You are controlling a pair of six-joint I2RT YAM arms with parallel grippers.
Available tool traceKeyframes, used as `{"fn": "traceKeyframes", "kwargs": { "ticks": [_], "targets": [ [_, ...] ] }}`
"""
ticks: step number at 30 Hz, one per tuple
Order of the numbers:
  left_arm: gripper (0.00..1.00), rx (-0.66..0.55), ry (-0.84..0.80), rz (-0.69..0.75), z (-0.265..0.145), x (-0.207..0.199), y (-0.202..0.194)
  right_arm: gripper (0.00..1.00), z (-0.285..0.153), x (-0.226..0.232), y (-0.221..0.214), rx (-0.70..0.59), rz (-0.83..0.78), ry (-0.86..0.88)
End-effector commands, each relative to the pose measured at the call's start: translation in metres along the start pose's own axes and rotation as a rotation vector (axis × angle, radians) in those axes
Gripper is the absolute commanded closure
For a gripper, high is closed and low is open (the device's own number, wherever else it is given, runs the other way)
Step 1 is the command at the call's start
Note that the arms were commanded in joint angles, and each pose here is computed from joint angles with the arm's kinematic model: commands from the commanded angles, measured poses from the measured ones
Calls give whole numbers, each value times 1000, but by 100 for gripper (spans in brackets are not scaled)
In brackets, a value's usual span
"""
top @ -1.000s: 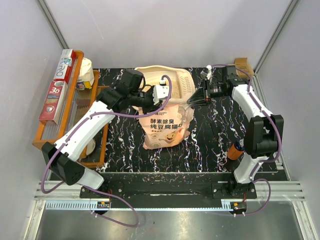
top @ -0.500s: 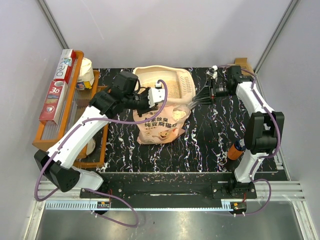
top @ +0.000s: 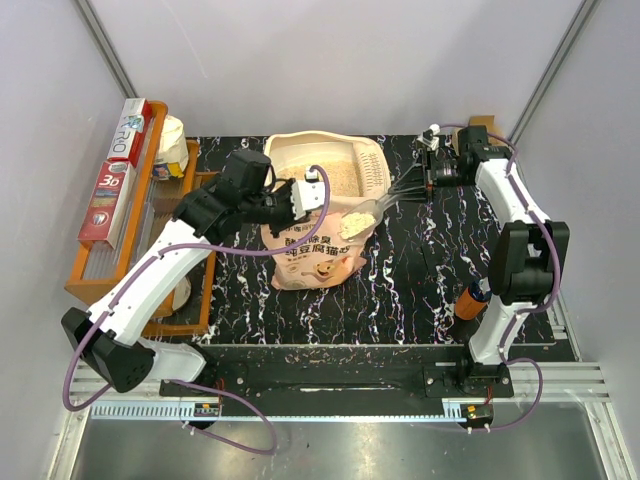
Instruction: Fill the litter box with clean litter
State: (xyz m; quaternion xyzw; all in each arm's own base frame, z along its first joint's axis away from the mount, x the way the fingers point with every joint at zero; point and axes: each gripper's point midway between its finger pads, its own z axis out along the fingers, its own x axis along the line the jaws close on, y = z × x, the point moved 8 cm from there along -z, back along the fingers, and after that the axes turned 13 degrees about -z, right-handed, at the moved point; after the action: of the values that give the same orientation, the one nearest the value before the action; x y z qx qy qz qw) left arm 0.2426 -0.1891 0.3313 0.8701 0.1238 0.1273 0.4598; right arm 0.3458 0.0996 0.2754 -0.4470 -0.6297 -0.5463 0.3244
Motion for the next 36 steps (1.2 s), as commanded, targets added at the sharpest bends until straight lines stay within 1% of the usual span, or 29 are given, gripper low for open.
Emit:
{"fn": "traceKeyframes", "kwargs": {
  "ticks": [1, 2, 8, 18, 22, 26, 29, 30, 31, 36],
  "targets": [
    [100, -146, 105, 88, -24, 8, 30, 100, -3, 7, 12, -12, 20, 93],
    [100, -145, 109, 85, -25, 8, 29, 100, -12, 0, 14, -37, 56, 85],
    [100, -135, 136, 55, -24, 13, 28, 100, -13, -14, 22, -36, 99, 127],
    [100, -113, 176, 17, -25, 23, 26, 100, -13, -34, 41, -35, 110, 161],
    [100, -98, 183, 10, -24, 26, 22, 100, -13, -33, 54, -39, 90, 158],
    [100, -89, 185, 4, -22, 27, 19, 100, -11, -43, 69, -48, 105, 139],
    [100, -80, 173, -6, -20, 25, 17, 100, -9, -51, 88, -73, 125, 123],
    [100, -75, 169, -11, -19, 25, 16, 100, -9, -51, 104, -120, -55, 115],
    [100, -75, 167, -15, -19, 25, 15, 100, -8, -55, 108, -136, 104, 127],
    [100, -57, 158, -27, -16, 25, 12, 100, 9, -71, 137, -211, 54, 71]
  ]
}}
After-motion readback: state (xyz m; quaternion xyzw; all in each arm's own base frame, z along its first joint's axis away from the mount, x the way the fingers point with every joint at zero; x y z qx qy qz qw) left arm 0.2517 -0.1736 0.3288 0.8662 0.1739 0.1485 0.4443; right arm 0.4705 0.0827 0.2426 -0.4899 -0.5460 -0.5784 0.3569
